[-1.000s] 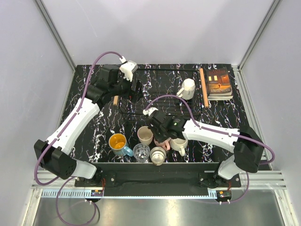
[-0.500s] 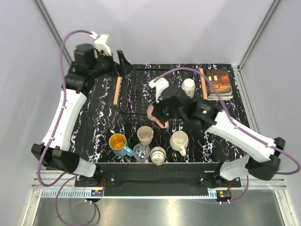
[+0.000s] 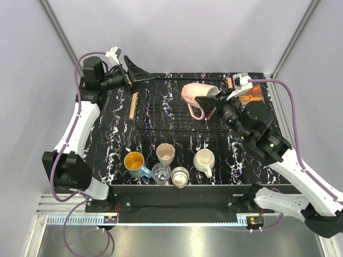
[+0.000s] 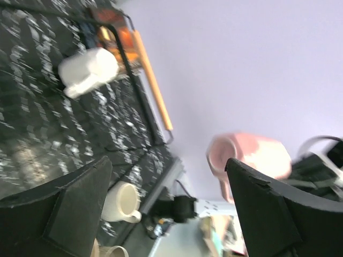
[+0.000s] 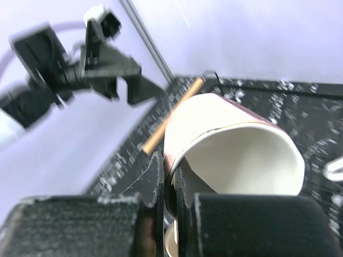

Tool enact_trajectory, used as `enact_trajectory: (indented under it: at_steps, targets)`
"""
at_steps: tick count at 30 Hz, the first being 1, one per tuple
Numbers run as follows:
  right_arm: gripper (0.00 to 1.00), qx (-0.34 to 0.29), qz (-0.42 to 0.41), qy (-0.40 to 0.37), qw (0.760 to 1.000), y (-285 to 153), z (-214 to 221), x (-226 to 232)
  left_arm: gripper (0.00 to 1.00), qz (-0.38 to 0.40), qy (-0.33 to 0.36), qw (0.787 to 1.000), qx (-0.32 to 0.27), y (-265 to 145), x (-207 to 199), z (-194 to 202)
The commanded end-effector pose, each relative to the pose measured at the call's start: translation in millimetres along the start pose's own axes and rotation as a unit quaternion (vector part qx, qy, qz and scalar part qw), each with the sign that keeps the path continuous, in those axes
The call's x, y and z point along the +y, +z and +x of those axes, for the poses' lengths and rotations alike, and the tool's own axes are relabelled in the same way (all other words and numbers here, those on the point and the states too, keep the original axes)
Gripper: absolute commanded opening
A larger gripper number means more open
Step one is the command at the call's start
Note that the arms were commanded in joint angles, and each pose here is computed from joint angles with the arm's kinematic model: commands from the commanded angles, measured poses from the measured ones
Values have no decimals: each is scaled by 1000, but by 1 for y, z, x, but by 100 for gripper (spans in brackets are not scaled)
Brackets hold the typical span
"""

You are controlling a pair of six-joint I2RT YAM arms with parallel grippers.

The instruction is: Load the cups into the dish rack

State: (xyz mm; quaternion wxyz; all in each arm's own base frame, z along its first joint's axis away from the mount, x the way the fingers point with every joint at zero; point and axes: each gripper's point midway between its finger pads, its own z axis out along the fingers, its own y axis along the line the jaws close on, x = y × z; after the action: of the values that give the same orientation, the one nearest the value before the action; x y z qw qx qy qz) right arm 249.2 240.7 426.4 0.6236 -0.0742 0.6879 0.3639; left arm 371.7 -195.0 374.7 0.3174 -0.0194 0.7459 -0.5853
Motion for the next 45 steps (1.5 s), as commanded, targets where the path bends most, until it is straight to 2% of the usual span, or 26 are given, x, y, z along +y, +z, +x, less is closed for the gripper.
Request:
enact_trajectory:
  at_steps: [1,5,12,25,34,45]
  targets:
    - [0,-183,-110,113,970,-1,-86,39,93,84,44,995,18,-6,-60,16]
    - [0,-180,-144,150,961,12,-81,38,91,92,49,994,34,1,-68,32]
    - [0,-187,-146,183,954,31,-79,21,90,101,42,992,56,-1,-72,53]
    - [0,-157,-217,282,921,82,-49,19,88,73,27,996,52,13,-54,57]
    - [0,-125,-243,275,922,97,-38,28,86,76,21,995,64,20,-54,63]
    - [0,-119,-266,264,919,99,-50,42,83,72,25,994,75,23,-48,74]
